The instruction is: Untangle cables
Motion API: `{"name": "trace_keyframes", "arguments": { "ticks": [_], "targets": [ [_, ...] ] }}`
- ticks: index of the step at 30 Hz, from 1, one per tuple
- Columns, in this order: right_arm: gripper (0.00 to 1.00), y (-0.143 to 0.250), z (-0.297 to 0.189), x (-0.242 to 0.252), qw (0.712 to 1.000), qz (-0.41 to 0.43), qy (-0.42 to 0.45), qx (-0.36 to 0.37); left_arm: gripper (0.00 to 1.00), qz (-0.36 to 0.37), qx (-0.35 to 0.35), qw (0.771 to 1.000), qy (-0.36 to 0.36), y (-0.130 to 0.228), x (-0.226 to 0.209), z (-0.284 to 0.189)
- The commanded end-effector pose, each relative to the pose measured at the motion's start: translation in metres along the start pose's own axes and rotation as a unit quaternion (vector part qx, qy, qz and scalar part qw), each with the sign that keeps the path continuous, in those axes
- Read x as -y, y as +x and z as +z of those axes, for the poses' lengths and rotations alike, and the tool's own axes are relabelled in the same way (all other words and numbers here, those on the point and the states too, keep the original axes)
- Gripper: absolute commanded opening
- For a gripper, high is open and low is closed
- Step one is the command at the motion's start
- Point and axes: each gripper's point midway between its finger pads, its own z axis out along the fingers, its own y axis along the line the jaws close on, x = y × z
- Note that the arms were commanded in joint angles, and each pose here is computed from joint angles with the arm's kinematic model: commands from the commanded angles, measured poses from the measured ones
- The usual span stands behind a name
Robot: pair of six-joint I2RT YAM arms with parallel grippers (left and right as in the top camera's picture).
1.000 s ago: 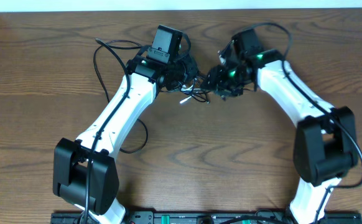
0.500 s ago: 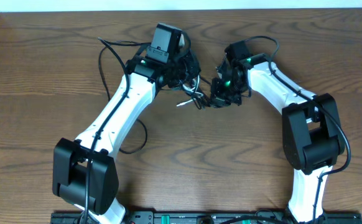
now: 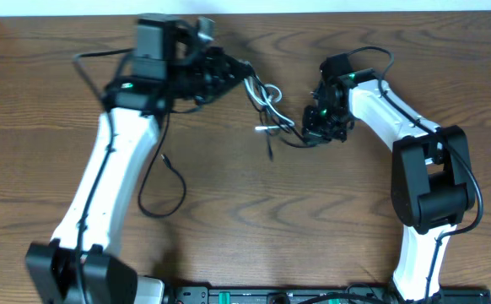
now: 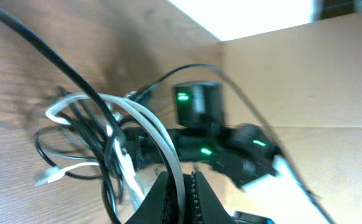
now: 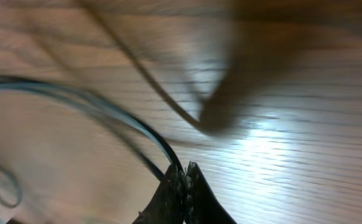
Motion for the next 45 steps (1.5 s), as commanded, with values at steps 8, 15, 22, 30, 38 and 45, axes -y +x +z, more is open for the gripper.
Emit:
{"name": "trace_keyframes", "arguments": {
  "ticks": [8, 15, 22, 30, 38, 45],
  "targets": [
    [0.01, -0.02, -0.012, 0.057, 0.998, 0.025, 0.057, 0.02, 0.07, 0.031, 0.056, 0.99, 0.122, -0.037, 0.039, -0.122],
    [0.01, -0.026, -0.019, 0.072, 0.998, 0.03, 0.055, 0.025, 0.08, 0.033, 0.057, 0.989, 0.133, -0.038, 0.037, -0.134],
    [0.02, -0.027, -0.04, 0.03, 0.993, -0.095, -0.071, 0.026, 0.07, 0.05, 0.051, 0.988, 0.135, -0.035, 0.041, -0.129],
    [0.49, -0.026, -0.133, -0.052, 0.953, -0.218, -0.172, 0.125, 0.07, 0.12, 0.009, 0.983, 0.136, -0.008, 0.06, -0.088],
    [0.64, -0.01, -0.191, -0.099, 0.928, -0.237, -0.216, 0.191, 0.07, 0.128, 0.005, 0.99, 0.061, 0.009, 0.055, -0.027],
    [0.64, 0.004, -0.185, -0.12, 0.907, -0.292, -0.246, 0.176, 0.07, 0.088, 0.038, 0.995, 0.002, 0.006, 0.045, -0.007]
  ]
}}
